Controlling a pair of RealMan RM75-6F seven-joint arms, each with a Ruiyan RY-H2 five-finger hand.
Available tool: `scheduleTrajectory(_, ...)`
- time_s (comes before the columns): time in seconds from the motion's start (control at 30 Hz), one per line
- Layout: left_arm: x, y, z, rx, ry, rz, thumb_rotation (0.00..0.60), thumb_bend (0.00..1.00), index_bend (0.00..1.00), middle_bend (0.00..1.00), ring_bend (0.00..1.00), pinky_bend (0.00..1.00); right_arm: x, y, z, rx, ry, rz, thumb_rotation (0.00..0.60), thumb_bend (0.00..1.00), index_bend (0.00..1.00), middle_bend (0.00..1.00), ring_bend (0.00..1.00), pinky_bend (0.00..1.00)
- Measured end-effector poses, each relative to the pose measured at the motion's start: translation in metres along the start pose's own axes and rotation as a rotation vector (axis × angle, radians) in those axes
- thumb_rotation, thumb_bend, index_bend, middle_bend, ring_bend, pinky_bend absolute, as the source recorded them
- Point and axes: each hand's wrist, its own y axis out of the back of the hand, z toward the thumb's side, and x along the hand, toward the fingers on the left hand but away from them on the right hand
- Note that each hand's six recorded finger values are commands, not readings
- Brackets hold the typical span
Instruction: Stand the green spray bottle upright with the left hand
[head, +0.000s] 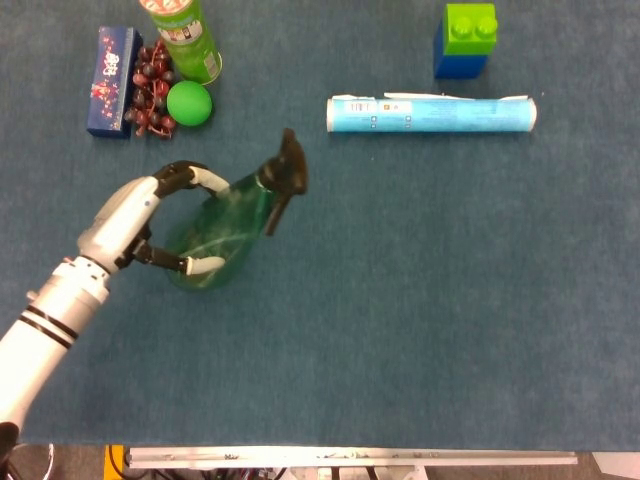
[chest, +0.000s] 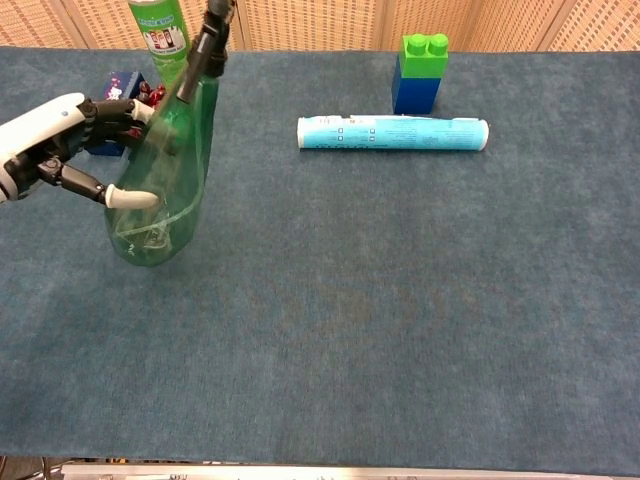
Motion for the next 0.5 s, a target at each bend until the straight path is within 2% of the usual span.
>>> scheduleTrajectory(0.3,-0.010,0.004,-0.018,-0.072,-0.121,0.067,0.600,0.07,0.57,0.50,0.16,0.20,-0.001,-0.002,0.001,0.010,-0.004,0.002,0.600,0.10,0.48,0.34,0.25,0.36)
scheduleTrajectory(0.5,-0.015,0.003,-0.033,-0.084,-0.144,0.104,0.600,0.07,0.57,0.50,0.16,0.20,-0.001,-0.003,0.002,0.016,-0.008,0.002,0.600,0.10,0.48,0.34,0.26,0.36)
